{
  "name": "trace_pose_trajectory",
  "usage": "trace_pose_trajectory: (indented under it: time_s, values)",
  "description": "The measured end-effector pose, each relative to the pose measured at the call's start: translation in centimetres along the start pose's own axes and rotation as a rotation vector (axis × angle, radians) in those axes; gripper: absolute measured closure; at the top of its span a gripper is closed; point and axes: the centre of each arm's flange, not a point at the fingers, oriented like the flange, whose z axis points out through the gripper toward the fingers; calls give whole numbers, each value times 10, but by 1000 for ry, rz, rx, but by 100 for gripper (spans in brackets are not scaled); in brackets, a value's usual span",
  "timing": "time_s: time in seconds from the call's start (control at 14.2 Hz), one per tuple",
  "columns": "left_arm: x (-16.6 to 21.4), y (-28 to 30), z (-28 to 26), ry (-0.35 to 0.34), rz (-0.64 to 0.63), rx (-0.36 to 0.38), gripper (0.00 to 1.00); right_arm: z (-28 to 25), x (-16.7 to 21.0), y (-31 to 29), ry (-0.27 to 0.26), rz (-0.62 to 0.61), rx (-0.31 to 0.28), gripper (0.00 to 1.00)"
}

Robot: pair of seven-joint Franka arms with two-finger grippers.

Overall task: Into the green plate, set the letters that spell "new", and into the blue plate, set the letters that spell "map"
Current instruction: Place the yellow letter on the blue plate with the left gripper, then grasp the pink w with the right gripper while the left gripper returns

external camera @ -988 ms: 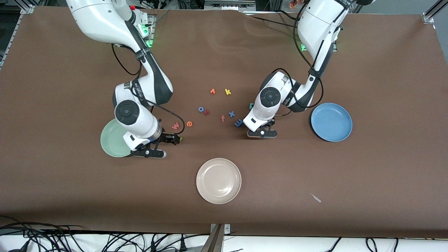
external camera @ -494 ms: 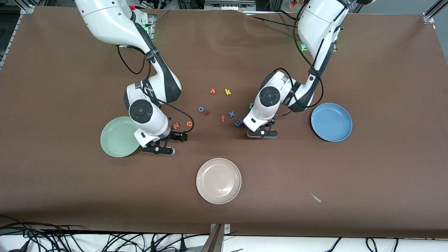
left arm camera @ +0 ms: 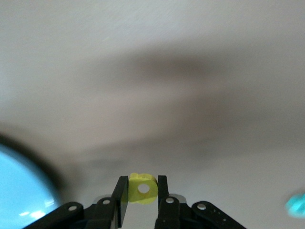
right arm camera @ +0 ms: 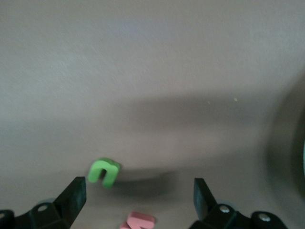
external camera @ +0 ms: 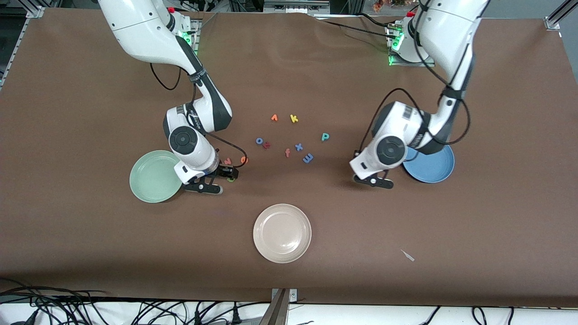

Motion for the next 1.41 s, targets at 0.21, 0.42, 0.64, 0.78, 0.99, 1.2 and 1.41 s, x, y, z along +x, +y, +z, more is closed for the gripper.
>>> trace_pose_trajectory:
  time_s: [0.21,0.42,0.64,0.78,0.99,1.2,1.41]
  values:
    - [-10,-51,11,-111,165,81,71,5,-10,6,-1,14,0,0]
    - [-16,-101,29,-171,320,64,71,10,-23,-3,-1,42,14,0]
    - [-19,-144,44,-209,419,71,71,12,-31,-12,-12,54,20,0]
    - [-20,-152,54,-225,435,63,56,13,-33,-12,-14,53,19,0]
    - [-18,-144,52,-209,386,33,28,15,-34,-11,-18,54,16,3]
    - [-16,-114,32,-153,193,-59,1,18,-37,-9,-25,62,12,10]
    - [-21,-59,12,-74,49,-103,0,22,-41,-7,-34,68,6,15]
